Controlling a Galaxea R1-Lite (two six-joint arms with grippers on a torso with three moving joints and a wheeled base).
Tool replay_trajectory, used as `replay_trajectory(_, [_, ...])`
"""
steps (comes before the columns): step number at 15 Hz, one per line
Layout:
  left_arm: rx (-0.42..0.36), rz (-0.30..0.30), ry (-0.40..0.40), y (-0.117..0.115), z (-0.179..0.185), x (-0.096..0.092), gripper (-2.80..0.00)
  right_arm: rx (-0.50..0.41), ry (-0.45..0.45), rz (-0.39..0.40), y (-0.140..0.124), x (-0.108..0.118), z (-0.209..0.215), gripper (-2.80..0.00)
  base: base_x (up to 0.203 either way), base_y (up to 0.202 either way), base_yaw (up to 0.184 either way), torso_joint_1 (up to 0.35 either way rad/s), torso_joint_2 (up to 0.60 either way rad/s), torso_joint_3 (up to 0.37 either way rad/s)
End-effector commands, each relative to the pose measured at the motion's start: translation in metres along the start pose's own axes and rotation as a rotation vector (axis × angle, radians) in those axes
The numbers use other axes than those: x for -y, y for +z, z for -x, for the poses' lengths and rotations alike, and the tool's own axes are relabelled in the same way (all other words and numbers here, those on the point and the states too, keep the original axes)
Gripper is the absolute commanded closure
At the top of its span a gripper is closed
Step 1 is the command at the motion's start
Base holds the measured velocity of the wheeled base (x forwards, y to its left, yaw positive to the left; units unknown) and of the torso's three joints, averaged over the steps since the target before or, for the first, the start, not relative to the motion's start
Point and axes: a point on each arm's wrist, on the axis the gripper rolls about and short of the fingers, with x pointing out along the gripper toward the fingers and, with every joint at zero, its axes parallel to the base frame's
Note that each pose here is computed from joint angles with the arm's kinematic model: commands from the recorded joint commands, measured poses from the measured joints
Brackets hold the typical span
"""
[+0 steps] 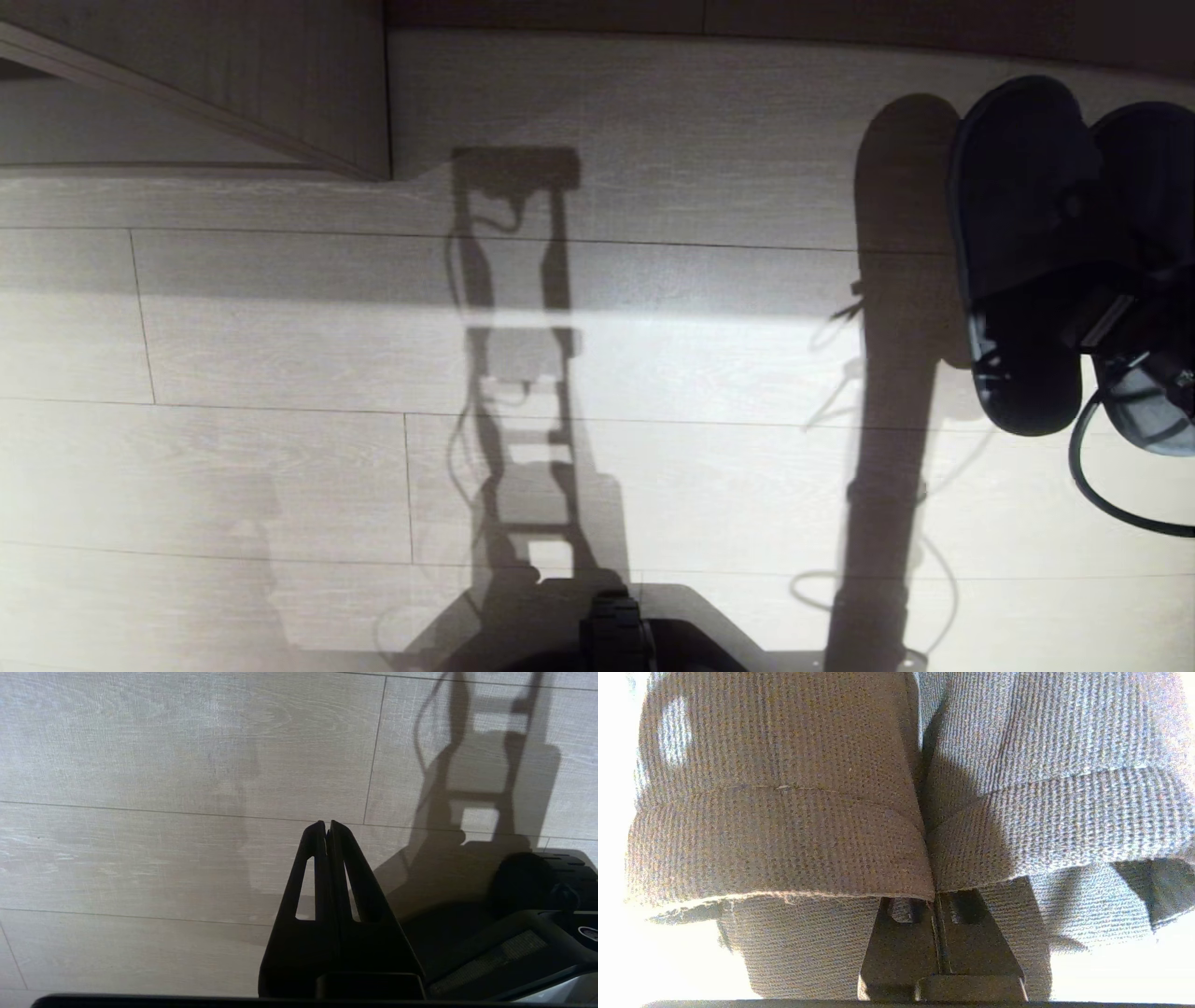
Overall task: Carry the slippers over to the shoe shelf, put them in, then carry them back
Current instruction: Pick up the slippers on the floor, then place the slippers into the shoe cabinet
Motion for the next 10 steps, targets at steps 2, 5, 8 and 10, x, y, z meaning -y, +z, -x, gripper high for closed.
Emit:
replay_trajectory(2, [0.001, 0.001, 0.000, 0.000, 0.000, 0.000, 0.00, 0.036, 0.009, 0.006, 0.013, 0.004, 0.039, 0.00, 0.000, 0.000, 0.000, 0.000, 0.00, 0.000])
replay_trajectory(5, [0.001, 0.001, 0.000, 0.000, 0.000, 0.000, 0.00, -0.004, 0.006, 0.029, 0.004, 0.008, 0.071, 0.00, 0.000, 0.000, 0.000, 0.000, 0.00, 0.000])
replay_trajectory(8, [0.001, 0.001, 0.000, 0.000, 0.000, 0.000, 0.00, -0.028, 0.018, 0.063, -0.006, 0.010, 0.087, 0.00, 0.000, 0.000, 0.000, 0.000, 0.00, 0.000])
replay_trajectory(10, [0.001, 0.001, 0.000, 0.000, 0.000, 0.000, 0.00, -0.016, 0.032, 0.078, -0.012, 0.014, 0.114, 0.00, 0.000, 0.000, 0.000, 0.000, 0.00, 0.000])
